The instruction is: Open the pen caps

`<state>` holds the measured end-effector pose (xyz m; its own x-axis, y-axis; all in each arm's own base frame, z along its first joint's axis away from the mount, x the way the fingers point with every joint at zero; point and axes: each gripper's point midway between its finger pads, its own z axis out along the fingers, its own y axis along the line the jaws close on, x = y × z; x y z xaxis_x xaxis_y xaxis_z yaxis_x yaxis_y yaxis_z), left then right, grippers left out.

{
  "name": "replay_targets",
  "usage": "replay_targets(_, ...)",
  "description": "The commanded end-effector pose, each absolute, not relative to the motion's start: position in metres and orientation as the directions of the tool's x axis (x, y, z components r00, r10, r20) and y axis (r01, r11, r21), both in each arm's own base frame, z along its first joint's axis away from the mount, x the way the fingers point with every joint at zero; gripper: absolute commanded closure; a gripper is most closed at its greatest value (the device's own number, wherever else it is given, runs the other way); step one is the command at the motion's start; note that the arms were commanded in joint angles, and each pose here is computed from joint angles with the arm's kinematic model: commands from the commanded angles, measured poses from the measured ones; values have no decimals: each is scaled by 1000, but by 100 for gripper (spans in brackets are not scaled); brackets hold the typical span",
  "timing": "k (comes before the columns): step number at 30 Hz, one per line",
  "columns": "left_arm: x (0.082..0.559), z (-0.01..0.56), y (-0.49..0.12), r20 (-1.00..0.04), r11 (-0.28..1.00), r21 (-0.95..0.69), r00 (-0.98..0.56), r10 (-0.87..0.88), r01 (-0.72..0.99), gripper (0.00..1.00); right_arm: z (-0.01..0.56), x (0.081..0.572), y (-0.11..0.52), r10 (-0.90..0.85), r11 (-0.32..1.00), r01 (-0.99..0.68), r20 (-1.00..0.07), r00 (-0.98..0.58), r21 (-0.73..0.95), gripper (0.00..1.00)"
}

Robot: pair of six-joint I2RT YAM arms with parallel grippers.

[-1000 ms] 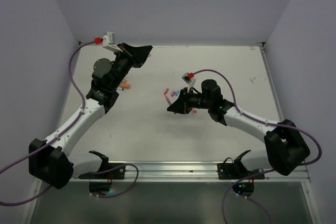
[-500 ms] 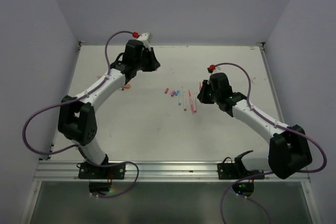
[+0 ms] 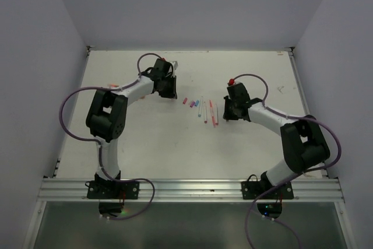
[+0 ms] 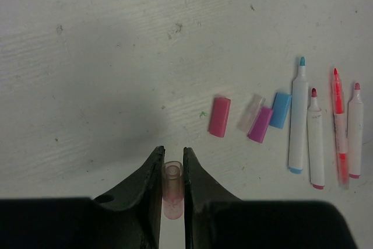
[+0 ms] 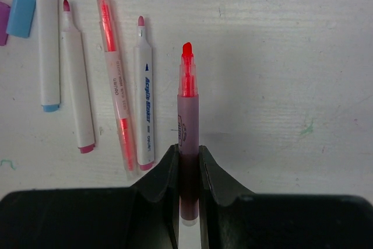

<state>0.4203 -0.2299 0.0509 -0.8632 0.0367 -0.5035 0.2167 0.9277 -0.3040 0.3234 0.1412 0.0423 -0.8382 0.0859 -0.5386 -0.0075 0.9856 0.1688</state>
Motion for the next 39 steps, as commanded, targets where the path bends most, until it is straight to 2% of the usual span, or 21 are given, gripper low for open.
replay_targets(1,430,53,-249,-535,904,-315,-841,82,289,81,47,338,146,76,984,-28,-561,-824,174,99)
replay_targets(15,431,21,-264,-509,902,-316,-855,100,293,68,23,340,158,58,976,-63,-523,-851,210,88)
replay_targets(20,430,23,-257,-511,916,-296,-855,88,272,63,27,341,159,67,974,-60,-532,-844,218,76)
replay_targets(26,437,60,-248,-562,933,-288,-827,18,216,53,47,344,161,73,970,-73,-565,-822,232,61)
replay_targets(29,441,100,-237,-617,945,-282,-786,-45,168,38,67,346,161,87,966,-76,-591,-802,246,57)
replay_targets(33,440,146,-214,-681,958,-273,-720,-133,82,23,103,347,158,109,963,-81,-647,-754,256,48)
replay_targets(39,425,177,-140,-710,947,-240,-627,-321,-213,3,174,344,149,151,955,-106,-765,-626,276,24)
